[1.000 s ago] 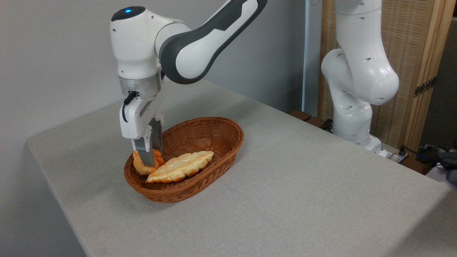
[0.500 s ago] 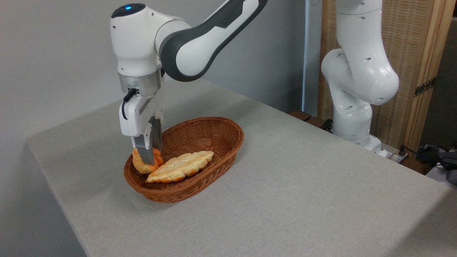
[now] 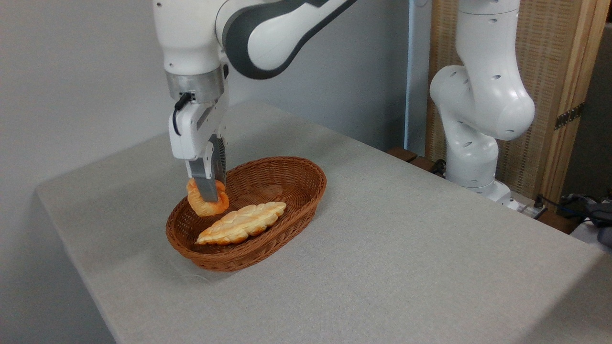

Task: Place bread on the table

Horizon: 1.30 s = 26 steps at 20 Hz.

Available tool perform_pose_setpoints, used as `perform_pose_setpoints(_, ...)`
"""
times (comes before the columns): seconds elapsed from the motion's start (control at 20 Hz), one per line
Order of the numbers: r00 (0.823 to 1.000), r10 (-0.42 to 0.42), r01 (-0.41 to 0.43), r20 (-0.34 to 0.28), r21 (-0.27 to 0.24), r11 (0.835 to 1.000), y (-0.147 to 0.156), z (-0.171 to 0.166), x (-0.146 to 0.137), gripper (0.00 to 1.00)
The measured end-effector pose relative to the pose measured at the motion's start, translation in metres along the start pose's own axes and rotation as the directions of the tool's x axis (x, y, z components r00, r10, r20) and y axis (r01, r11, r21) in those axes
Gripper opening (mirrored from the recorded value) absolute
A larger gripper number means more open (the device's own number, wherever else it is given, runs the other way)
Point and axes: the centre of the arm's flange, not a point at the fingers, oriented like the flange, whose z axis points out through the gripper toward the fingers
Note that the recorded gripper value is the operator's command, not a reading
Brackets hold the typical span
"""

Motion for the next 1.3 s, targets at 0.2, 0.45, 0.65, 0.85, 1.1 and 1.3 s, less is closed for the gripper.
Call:
perform_pose_setpoints(0.2,0.998,-0.061,0.061,-0.001,0.012,0.998,0.002,-0.029,-0.036,0.47)
perform_pose_setpoints(0.45,0.987,-0.164,0.164,0.001,0.002,0.987,0.0,-0.045,-0.095,0.49)
perform_pose_setpoints(0.65,0.964,-0.266,0.266,0.003,-0.007,0.964,-0.002,-0.049,-0.146,0.59)
perform_pose_setpoints(0.85,0.943,-0.333,0.333,0.004,-0.008,0.943,-0.002,-0.049,-0.167,0.59)
perform_pose_setpoints(1.1,0.897,-0.441,0.442,0.024,-0.054,0.895,0.003,-0.042,-0.205,0.95)
perform_pose_setpoints(1.3,0.873,-0.486,0.487,0.03,-0.066,0.871,0.006,-0.041,-0.232,1.0)
